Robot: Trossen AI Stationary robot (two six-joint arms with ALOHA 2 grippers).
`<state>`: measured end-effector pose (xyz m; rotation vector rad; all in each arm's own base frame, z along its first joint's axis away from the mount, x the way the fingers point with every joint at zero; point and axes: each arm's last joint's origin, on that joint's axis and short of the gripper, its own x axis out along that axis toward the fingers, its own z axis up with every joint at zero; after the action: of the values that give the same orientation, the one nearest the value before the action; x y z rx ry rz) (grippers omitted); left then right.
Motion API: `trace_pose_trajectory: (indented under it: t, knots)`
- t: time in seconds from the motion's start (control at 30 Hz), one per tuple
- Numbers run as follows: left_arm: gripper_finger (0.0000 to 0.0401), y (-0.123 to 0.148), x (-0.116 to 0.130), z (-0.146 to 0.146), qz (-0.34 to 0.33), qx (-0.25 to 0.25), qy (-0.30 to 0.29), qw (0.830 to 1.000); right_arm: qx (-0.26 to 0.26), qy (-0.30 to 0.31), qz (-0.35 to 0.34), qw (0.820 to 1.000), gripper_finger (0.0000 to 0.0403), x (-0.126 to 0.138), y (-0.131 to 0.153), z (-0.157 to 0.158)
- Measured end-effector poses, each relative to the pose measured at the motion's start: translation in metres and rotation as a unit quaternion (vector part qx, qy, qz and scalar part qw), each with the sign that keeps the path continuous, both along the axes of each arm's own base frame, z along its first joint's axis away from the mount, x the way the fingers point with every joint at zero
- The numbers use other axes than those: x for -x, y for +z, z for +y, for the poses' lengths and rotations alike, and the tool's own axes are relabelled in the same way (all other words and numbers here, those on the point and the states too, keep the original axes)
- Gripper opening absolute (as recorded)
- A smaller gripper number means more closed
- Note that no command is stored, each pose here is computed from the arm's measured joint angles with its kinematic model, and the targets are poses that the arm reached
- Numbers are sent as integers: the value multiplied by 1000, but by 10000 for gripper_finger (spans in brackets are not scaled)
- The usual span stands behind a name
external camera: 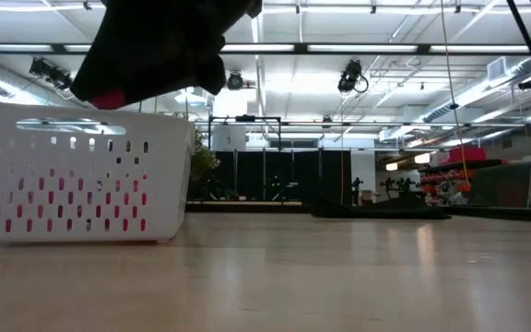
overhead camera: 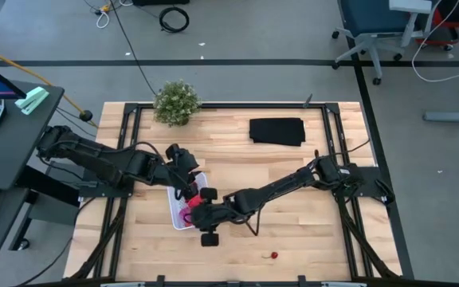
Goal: Pick and placing Produce into tupperware
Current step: Put the strawberry into the white bin, then put the cherry into the white bin
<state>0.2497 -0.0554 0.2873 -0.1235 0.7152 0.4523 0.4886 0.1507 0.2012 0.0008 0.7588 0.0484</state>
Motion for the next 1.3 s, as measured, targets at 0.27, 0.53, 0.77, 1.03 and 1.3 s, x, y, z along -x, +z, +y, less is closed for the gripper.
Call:
trace_pose_trajectory:
  t: [0.27,0.53,0.77,1.03,1.3]
  knots:
    - [107,0,0,0,-2,9,10,1000,13,-33,13,999,182,-3,-8,-18]
    - [107,3,3,0,-23,40,33,998,3,-60,61,996,200,31,44,-25]
    - [107,3,3,0,-23,45,31,998,-76,-139,171,972,190,107,102,-1]
    - [107,3,3,0,-27,53,38,998,-1,-137,142,980,185,170,107,84]
    - [107,2,2,0,-26,52,38,998,62,-110,134,983,187,208,40,172]
